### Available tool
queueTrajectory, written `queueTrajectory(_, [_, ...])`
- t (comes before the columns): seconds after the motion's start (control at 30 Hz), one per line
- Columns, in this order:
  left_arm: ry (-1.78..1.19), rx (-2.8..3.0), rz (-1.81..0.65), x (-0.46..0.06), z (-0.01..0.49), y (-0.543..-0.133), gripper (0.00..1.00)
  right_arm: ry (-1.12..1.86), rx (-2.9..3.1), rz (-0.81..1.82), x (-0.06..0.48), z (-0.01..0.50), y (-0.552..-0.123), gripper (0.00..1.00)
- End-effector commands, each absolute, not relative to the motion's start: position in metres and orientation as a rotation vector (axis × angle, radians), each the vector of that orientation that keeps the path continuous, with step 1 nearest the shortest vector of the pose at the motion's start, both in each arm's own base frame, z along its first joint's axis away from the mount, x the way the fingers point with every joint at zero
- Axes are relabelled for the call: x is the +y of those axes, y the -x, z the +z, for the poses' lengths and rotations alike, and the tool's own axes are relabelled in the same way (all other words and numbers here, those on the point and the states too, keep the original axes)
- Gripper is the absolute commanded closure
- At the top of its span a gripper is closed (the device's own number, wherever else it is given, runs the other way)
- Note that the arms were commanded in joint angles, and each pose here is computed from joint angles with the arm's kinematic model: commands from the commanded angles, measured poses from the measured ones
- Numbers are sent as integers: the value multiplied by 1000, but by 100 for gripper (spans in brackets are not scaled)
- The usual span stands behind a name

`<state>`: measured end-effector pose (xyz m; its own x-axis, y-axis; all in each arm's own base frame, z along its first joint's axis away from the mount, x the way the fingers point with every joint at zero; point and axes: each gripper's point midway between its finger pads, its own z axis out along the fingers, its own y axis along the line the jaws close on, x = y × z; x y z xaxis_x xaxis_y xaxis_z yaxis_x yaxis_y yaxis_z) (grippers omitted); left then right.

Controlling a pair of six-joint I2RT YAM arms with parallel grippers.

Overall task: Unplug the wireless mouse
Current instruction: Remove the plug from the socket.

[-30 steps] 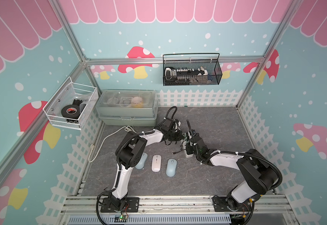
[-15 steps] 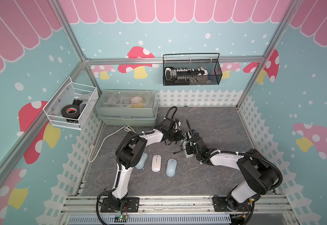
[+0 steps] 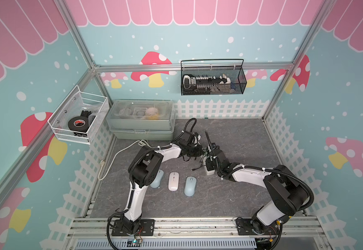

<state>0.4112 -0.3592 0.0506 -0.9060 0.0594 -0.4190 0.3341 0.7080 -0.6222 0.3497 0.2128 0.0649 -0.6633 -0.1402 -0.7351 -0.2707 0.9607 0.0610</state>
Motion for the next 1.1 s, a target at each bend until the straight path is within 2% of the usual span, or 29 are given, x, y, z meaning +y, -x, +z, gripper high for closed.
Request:
queueTrajectory(0.0, [-207, 2843, -827, -322, -31, -376, 100, 300, 2272, 273, 229, 75, -355, 93])
queueTrajectory(0.8, [-202, 2850, -819, -321, -32, -376, 100, 258, 2152, 280, 218, 98, -354, 99])
queueTrajectory(1.07, [-204, 2855, -811, -321, -34, -375, 100, 238, 2026, 312, 210, 128, -348, 98])
